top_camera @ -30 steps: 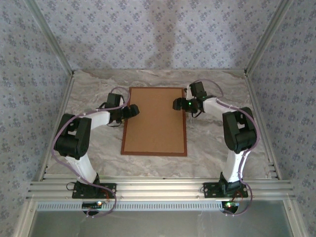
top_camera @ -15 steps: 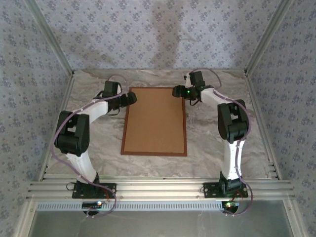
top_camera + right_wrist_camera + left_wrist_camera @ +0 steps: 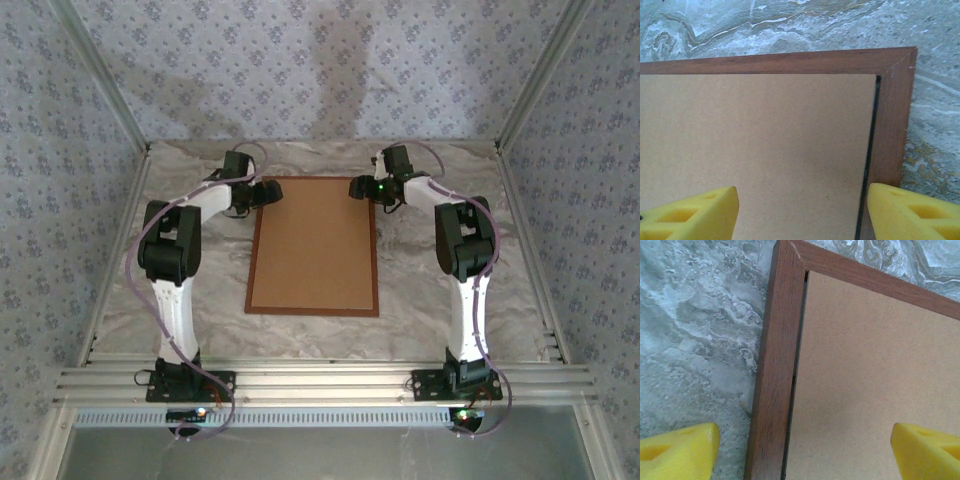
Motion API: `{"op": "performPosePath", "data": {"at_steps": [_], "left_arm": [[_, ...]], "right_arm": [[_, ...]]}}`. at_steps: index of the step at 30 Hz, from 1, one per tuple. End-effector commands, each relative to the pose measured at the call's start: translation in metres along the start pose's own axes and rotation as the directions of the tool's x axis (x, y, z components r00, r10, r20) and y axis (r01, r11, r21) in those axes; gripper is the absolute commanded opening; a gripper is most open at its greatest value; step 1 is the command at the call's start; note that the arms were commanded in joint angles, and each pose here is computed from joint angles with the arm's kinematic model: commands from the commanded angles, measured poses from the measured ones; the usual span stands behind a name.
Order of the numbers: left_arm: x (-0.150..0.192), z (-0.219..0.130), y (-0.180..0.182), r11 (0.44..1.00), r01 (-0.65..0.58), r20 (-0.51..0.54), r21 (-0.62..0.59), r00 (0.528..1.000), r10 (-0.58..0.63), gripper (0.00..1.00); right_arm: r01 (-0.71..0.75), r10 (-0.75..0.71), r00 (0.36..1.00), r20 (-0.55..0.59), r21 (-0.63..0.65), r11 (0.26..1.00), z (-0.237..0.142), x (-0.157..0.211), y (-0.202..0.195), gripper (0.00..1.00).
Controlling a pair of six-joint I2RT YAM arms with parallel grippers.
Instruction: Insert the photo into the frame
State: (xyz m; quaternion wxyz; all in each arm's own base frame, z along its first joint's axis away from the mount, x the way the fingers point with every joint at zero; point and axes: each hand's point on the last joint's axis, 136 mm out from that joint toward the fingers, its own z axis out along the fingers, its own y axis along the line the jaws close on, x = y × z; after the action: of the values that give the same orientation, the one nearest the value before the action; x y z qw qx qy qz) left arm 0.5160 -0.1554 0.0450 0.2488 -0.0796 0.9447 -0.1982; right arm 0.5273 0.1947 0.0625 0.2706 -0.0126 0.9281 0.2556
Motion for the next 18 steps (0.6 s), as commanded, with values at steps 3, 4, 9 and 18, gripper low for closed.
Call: {"op": "performPosePath", "data": {"at_steps": [3, 4, 9, 18], "left_arm": [[0.012, 0.01, -0.017, 0.998, -0.035, -0.074, 0.044, 0.997, 0.038, 0.88], [0.013, 0.011, -0.021, 0.998, -0.039, -0.079, 0.056, 0.996, 0.043, 0.87], [0.017, 0.014, -0.042, 0.992, -0.05, -0.091, 0.114, 0.994, 0.06, 0.86], [0.007, 0.015, -0.049, 0.994, -0.053, -0.068, 0.093, 0.996, 0.06, 0.86]], "right_arm": [[-0.031, 0.026, 0.998, -0.057, -0.092, 0.995, 0.004, 0.013, 0.015, 0.68], [-0.035, 0.028, 0.997, -0.065, -0.106, 0.994, 0.004, 0.015, 0.019, 0.67], [-0.069, 0.057, 0.996, -0.073, -0.176, 0.982, -0.005, 0.021, 0.033, 0.64], [-0.056, 0.044, 0.997, -0.064, -0.205, 0.977, -0.03, 0.02, 0.042, 0.61]]}}
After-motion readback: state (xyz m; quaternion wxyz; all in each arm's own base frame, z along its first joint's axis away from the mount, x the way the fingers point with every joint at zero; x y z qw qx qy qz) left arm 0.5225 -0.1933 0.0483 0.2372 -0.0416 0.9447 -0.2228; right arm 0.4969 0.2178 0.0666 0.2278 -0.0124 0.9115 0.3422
